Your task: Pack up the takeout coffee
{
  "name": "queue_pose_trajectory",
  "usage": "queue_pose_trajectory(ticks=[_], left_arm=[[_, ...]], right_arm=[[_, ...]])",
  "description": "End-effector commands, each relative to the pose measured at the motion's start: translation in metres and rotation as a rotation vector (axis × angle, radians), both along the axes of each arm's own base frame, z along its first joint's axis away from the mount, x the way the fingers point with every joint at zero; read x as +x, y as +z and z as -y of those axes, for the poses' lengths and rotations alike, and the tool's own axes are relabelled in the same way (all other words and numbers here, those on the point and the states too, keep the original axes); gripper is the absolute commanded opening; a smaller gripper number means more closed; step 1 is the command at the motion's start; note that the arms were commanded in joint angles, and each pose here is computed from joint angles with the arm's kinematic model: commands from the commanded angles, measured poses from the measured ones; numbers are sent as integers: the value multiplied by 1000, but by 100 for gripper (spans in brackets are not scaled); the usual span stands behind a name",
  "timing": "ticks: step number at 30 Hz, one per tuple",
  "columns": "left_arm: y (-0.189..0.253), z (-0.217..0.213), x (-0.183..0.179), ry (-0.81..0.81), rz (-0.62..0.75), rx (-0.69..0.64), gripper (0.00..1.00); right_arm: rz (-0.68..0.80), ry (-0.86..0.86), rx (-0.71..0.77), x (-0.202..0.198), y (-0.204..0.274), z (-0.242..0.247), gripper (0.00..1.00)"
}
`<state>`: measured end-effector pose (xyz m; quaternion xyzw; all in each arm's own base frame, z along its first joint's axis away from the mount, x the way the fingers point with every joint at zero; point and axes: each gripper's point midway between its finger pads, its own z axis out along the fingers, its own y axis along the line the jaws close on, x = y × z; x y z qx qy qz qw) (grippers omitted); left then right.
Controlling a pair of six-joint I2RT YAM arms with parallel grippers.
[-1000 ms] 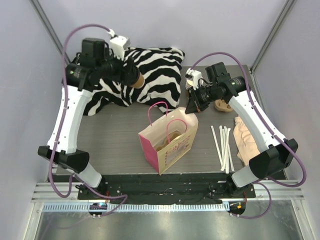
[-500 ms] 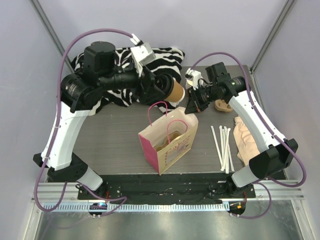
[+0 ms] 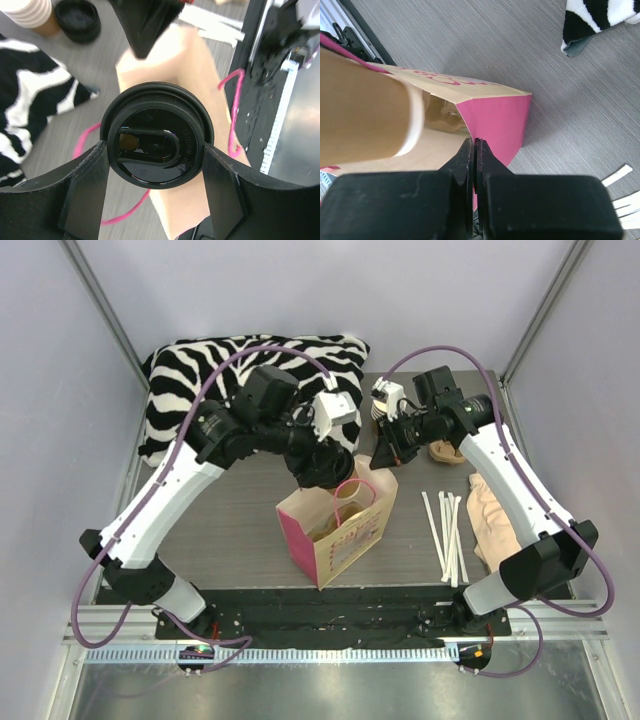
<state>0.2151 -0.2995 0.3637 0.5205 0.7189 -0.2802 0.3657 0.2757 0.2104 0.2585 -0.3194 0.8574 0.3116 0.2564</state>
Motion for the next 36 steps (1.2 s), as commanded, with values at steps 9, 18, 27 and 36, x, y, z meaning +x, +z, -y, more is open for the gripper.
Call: queue_pose_trajectory(ticks=[9, 18, 27, 36], left_arm=[[-50, 19, -2, -67, 105, 100, 15], [-97, 19, -14, -170, 142, 142, 13], [-94, 19, -28, -257, 159, 101, 13], [-98, 20, -31, -285, 161, 111, 13]], right_arm=[[27, 26, 63, -16, 15, -2, 1], [-91, 42, 121, -36, 29, 3, 48], [71, 235, 73, -3, 51, -1, 85], [136, 455, 136, -2, 50, -32, 84]])
